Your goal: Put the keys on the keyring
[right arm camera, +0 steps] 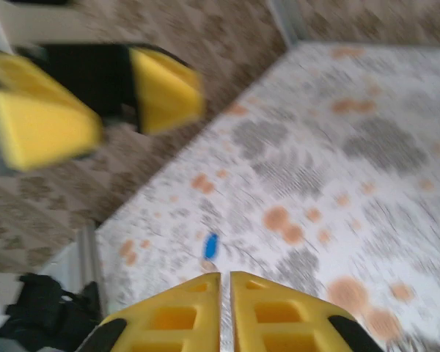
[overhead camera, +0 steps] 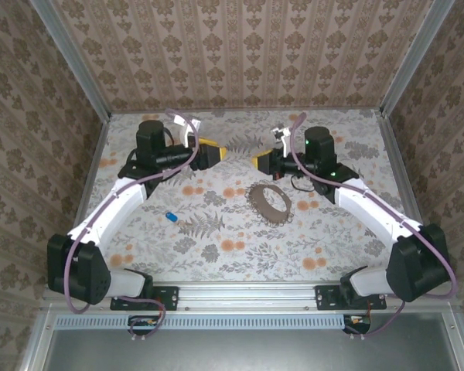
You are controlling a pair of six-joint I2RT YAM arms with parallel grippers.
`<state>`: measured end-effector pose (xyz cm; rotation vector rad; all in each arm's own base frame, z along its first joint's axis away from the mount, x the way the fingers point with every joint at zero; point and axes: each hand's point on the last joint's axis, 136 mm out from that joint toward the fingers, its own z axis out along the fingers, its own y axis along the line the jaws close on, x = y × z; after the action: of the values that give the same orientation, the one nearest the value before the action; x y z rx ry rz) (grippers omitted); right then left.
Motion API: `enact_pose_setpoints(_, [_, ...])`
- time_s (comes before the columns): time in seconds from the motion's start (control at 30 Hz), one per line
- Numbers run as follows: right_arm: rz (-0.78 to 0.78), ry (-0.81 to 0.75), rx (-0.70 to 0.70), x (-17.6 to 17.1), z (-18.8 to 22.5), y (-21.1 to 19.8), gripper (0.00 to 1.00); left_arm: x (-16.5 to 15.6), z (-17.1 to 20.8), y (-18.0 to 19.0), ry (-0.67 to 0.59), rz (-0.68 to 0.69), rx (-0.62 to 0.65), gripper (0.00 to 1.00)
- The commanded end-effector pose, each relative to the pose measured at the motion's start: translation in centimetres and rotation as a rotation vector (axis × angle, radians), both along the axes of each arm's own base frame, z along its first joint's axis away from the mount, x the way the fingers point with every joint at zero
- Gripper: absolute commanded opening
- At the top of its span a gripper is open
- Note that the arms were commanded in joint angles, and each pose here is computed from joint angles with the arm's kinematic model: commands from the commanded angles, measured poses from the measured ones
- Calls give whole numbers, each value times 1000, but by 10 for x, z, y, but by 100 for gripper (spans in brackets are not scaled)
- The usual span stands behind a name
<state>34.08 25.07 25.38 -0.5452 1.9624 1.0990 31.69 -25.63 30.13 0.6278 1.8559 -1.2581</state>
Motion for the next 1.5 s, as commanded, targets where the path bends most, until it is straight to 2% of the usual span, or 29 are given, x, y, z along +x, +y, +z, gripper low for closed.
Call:
enact_pose_setpoints(0.0, [-189, 154, -124, 18, -62, -25, 28, 11, 12, 12, -30, 105, -37, 74])
enact_pose_setpoints(0.1, [-308, 263, -208, 28, -103, -45, 47, 12, -1, 12, 16, 120, -39, 75])
enact_pose_setpoints(0.27, [-473, 428, -318, 36, -167, -78, 61, 13, -25, 18, 86, 172, -1, 77])
enact_pose_setpoints(0.47, [-630, 589, -398, 39, -216, -114, 65, 7, -33, 21, 97, 182, 12, 79])
enact_pose_setpoints(0.63, [-636, 665, -397, 31, -239, -113, 65, 5, -34, 23, 97, 187, 17, 81])
enact_pose_setpoints(0.77, [-600, 717, -330, 20, -245, -101, 64, 6, -34, 21, 101, 184, 18, 82])
enact_pose_setpoints(1.13, [-471, 785, -149, -20, -227, -44, 62, 13, -42, 9, 114, 159, 57, 82])
enact_pose_setpoints(1.27, [-485, 760, -130, -21, -213, -43, 62, 15, -45, 2, 121, 147, 76, 82])
enact_pose_setpoints(1.37, [-484, 707, -96, -19, -186, -43, 63, 14, -49, -3, 124, 131, 106, 82])
enact_pose_setpoints(1.47, [-524, 642, -145, -17, -169, -55, 63, 16, -58, -9, 121, 132, 152, 82])
